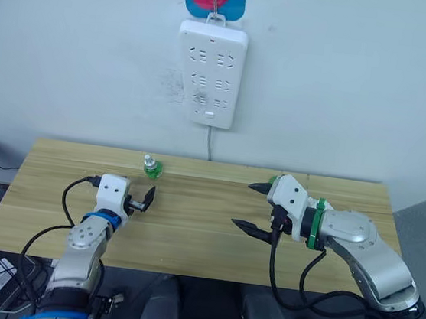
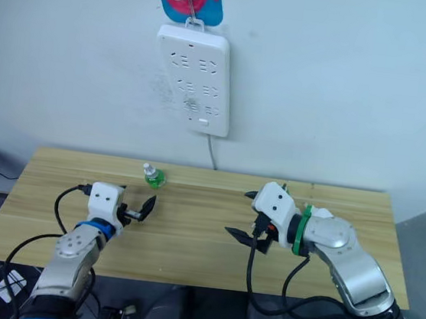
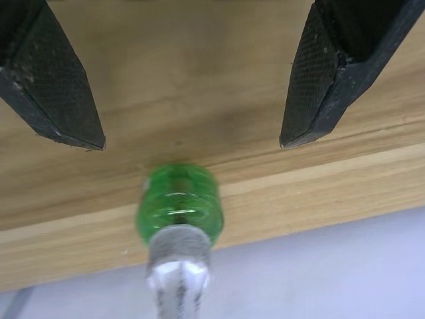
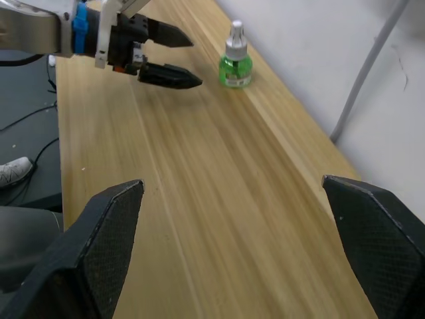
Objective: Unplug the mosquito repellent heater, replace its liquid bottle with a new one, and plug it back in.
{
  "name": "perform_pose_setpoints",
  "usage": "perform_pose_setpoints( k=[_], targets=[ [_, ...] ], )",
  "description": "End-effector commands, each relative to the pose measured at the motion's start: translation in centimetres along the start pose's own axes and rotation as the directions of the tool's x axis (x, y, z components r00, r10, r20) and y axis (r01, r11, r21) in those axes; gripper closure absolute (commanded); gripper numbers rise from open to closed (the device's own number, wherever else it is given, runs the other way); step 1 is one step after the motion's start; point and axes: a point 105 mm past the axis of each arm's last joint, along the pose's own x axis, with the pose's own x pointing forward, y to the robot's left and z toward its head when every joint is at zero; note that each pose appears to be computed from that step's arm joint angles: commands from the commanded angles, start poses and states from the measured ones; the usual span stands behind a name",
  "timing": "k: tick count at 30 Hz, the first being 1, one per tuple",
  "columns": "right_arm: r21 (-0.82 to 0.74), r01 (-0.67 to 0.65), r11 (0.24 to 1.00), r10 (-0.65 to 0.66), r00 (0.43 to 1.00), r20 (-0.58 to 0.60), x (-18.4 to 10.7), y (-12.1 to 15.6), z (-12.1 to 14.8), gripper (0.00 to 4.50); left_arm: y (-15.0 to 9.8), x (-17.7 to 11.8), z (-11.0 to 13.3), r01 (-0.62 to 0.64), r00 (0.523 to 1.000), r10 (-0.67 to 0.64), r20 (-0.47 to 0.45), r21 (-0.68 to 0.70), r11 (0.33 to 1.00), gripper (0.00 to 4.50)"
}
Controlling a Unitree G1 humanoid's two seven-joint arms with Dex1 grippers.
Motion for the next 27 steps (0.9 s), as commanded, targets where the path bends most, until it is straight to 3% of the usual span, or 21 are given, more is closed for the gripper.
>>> perform_pose_setpoints(
  k=[1, 12, 20, 23, 27],
  targets=[
    [0.0, -0.014, 1.0, 0.014, 1.0, 0.021, -0.3, 1.1, 1.1, 0.0, 0.2, 0.8, 0.1, 0.006, 1.0, -0.006, 0.015, -0.005, 1.0, 0.03],
    [0.025, -0.036, 0.999, 0.036, 0.999, -0.004, -0.7, 2.3, 1.1, 0.0, -0.1, 3.9, 0.9, 0.005, 0.999, -0.003, 0.045, -0.055, 0.998, 0.03],
    [0.043, -0.035, 0.998, 0.035, 0.999, -0.007, -0.7, 2.2, 1.1, 0.0, -0.5, 4.4, 1.1, 0.032, 0.998, -0.031, 0.063, -0.028, 0.999, 0.03],
    [0.05, -0.029, 0.998, 0.029, 1.0, -0.007, -0.7, 2.2, 1.1, 0.0, -0.9, 4.3, 1.0, 0.053, 0.996, -0.052, 0.067, -0.012, 0.999, 0.6],
    [0.064, -0.02, 0.998, 0.022, 1.0, -0.021, -1.2, 2.2, 0.9, 0.0, -1.6, 4.4, 0.9, 0.063, 0.995, -0.064, 0.075, 0.01, 0.998, 1.76]
  ],
)
